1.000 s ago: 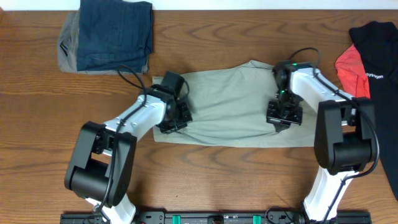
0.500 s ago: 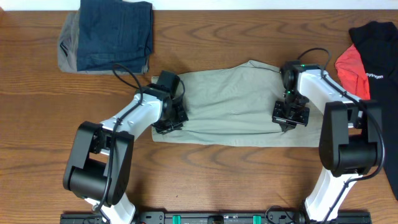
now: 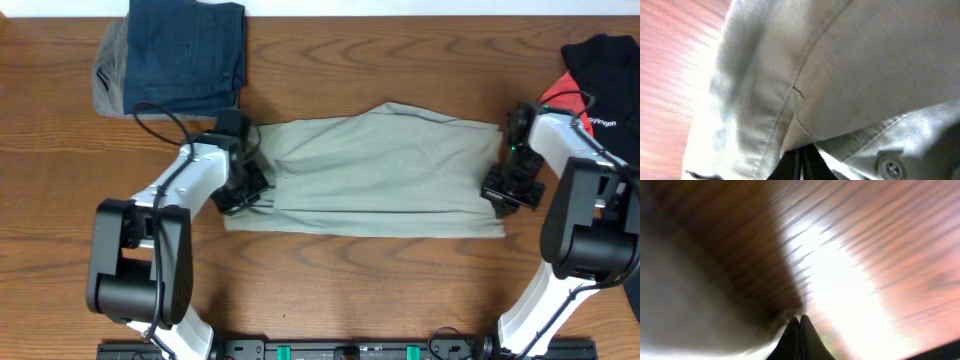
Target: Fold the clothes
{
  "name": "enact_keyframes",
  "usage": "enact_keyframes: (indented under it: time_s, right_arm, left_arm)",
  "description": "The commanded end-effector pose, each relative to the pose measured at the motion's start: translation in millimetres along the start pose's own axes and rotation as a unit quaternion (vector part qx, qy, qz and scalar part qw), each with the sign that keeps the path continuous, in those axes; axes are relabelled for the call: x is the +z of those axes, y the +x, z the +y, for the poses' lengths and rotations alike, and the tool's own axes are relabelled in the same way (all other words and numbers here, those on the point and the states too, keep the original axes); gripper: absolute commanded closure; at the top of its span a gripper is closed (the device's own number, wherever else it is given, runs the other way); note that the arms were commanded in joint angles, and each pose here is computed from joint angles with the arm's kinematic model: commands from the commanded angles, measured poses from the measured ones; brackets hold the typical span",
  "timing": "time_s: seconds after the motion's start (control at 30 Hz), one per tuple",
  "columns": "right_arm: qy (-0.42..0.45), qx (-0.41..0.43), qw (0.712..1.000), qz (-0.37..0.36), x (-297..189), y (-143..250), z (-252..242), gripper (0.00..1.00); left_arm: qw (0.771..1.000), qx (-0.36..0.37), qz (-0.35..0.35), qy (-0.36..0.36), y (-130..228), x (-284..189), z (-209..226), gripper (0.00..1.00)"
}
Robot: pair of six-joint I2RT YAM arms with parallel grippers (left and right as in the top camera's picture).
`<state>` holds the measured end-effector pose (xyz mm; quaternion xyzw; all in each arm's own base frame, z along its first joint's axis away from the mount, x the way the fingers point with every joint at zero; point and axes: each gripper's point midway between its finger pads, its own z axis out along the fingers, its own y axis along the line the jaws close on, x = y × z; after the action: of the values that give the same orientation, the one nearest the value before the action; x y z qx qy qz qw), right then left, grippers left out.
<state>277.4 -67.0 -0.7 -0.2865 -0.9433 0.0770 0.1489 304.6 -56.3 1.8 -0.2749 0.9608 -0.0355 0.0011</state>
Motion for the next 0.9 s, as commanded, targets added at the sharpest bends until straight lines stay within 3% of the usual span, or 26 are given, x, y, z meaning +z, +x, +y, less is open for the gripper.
enact_keyframes:
  time_s: [0.0,0.23,0.47,0.53,0.63,0.8,0.87]
  right_arm:
    - [0.02,0.006,0.999,-0.033,-17.6,-16.3,-9.0,0.99]
    - [-0.065,-0.004,0.995,-0.07,-66.1,-13.6,10.4,0.99]
    - [-0.199,-0.119,0.968,-0.092,-95.3,-0.5,70.4,0.98]
    - [-0.214,-0.145,0.961,-0.1,-95.3,2.3,88.4,0.92]
    - [-0.213,-0.175,0.955,-0.111,-91.0,7.0,111.4,0.87]
    - [-0.206,-0.206,0.949,-0.119,-80.3,12.0,143.4,0.88]
    - [-0.199,-0.206,0.951,-0.118,-73.6,11.1,149.5,0.9]
  left_arm:
    - [0.998,-0.002,-0.045,-0.05,-11.0,-8.8,27.2,0.94]
    - [0.995,0.03,-0.085,0.034,-11.4,-56.6,4.0,0.93]
    - [0.989,0.041,-0.071,0.12,-0.4,-76.4,-23.0,0.89]
    - [0.989,0.047,-0.07,0.122,-0.9,-72.2,-28.0,0.88]
    - [0.988,0.06,-0.066,0.122,0.5,-62.3,-38.2,0.76]
    - [0.988,0.082,-0.058,0.12,3.6,-42.5,-53.9,0.72]
    - [0.989,0.082,-0.053,0.115,3.3,-34.6,-54.5,0.62]
